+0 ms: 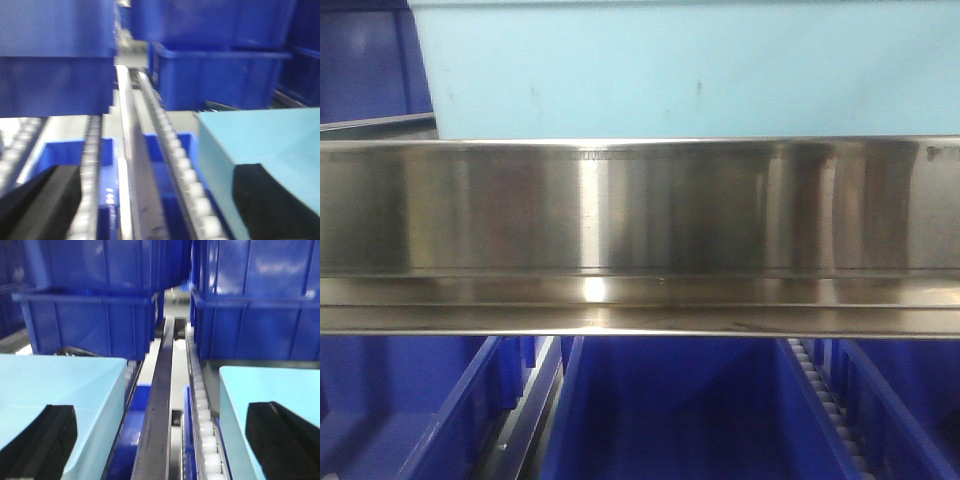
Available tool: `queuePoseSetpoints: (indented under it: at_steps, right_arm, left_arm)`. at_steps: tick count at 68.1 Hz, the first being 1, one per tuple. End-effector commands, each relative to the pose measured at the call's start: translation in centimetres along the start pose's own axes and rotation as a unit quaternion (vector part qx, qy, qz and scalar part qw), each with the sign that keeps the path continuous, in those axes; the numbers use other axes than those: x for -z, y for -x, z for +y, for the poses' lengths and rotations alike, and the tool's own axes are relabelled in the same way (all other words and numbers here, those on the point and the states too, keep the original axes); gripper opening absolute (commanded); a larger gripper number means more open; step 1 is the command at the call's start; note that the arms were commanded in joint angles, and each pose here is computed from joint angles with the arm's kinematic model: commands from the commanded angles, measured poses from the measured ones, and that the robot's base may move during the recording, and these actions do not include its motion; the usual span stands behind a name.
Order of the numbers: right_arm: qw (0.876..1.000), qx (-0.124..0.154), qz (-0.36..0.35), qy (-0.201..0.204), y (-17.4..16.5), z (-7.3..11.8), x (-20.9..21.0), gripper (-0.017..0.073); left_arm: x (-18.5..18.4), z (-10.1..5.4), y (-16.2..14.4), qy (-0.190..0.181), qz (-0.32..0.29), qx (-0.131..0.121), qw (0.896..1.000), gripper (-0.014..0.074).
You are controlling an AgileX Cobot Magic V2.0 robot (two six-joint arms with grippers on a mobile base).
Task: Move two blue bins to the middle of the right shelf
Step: 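Move both grippers to the side walls of the light-blue bin, then close both grippers on the light-blue bin's side walls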
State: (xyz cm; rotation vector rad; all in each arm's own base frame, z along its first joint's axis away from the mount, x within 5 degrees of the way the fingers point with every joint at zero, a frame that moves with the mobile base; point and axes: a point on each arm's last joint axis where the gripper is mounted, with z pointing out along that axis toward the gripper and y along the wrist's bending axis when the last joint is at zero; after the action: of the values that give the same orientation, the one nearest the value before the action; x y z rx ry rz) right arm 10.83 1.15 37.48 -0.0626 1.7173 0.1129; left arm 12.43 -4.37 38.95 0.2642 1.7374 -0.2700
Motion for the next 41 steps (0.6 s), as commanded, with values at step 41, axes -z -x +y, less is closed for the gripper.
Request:
queuePoseSetpoints:
  at_steps: [41]
  right_arm:
    - [0.953, 0.012, 0.291, 0.085, 8.3, 3.2, -12.8, 0.057]
  left_arm:
    - [-13.4, -6.5, 7.8, -0.082, 0.271, -0.043, 0.958, 0.0577]
